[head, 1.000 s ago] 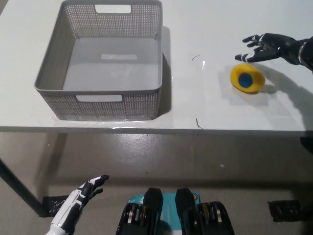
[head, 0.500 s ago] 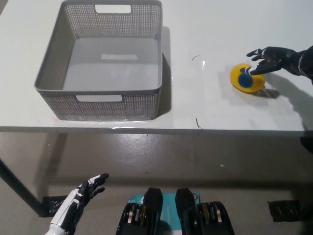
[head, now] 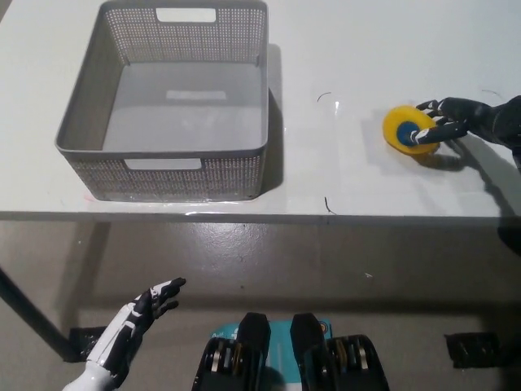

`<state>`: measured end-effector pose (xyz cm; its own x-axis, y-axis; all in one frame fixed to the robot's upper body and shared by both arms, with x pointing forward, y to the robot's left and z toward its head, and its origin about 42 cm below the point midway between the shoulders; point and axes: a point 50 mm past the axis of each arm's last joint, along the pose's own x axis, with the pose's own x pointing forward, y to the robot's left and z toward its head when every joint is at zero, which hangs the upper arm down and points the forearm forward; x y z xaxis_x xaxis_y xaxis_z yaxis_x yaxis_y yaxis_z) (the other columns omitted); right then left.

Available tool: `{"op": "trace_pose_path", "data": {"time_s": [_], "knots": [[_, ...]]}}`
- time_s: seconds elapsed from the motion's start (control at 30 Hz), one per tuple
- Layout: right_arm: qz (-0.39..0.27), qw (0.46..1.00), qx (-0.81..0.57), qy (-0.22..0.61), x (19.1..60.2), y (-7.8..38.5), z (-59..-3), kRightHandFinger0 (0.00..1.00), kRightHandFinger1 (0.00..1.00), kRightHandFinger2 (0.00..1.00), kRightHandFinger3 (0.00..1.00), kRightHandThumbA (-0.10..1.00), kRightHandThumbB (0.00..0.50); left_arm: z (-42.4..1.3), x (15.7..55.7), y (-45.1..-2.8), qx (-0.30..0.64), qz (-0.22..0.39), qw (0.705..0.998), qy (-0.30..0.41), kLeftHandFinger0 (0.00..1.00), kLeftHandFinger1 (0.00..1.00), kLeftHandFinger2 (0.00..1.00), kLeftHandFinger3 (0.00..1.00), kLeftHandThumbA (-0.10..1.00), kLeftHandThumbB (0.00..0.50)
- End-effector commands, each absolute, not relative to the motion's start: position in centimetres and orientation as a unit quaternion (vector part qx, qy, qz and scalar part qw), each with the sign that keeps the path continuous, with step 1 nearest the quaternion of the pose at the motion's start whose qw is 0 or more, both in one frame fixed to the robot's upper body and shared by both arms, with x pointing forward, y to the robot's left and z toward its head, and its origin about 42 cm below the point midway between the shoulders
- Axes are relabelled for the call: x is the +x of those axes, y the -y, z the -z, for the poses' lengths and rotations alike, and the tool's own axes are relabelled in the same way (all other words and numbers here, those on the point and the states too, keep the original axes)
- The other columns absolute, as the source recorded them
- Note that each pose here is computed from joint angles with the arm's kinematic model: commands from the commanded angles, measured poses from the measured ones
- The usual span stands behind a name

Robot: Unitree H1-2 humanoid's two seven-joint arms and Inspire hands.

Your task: Use the right hand to pick up a yellow duck toy and place it into a container on the left hand side

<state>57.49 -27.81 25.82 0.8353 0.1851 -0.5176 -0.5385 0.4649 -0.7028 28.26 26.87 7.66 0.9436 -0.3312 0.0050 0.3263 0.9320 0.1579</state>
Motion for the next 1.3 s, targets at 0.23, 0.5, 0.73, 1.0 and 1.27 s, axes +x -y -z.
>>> {"op": "trace_pose_path", "data": {"time_s": [0.23, 0.5, 0.73, 1.0, 1.27], "knots": [[-0.220, 0.833, -0.481, -0.163, 57.4, 25.3, -24.5, 1.00, 1.00, 1.00, 1.00, 0.64, 0.492, -9.3, 29.0, -26.7, 0.092, 0.193, 0.976, 0.048, 1.00, 1.00, 1.00, 1.00, 1.00, 0.302], [-0.227, 0.841, -0.465, -0.158, 57.4, 24.7, -24.3, 1.00, 1.00, 1.00, 1.00, 0.66, 0.500, -9.4, 29.0, -26.6, 0.095, 0.200, 0.974, 0.052, 1.00, 1.00, 1.00, 1.00, 1.00, 0.309], [-0.233, 0.844, -0.453, -0.167, 57.1, 24.1, -23.3, 1.00, 1.00, 1.00, 1.00, 0.60, 0.500, -9.8, 29.3, -26.6, 0.096, 0.202, 0.973, 0.053, 1.00, 1.00, 1.00, 1.00, 1.00, 0.317], [-0.106, 0.865, -0.484, -0.077, 56.8, 24.1, -22.1, 0.02, 0.15, 0.38, 0.53, -0.10, 0.152, -9.9, 29.5, -26.8, 0.094, 0.201, 0.973, 0.058, 1.00, 1.00, 1.00, 1.00, 1.00, 0.305], [-0.057, 0.892, -0.447, -0.027, 55.9, 25.1, -20.7, 0.02, 0.47, 0.91, 0.92, -0.10, 0.101, -9.5, 28.8, -26.8, 0.102, 0.201, 0.973, 0.050, 1.00, 1.00, 1.00, 1.00, 1.00, 0.285]]}}
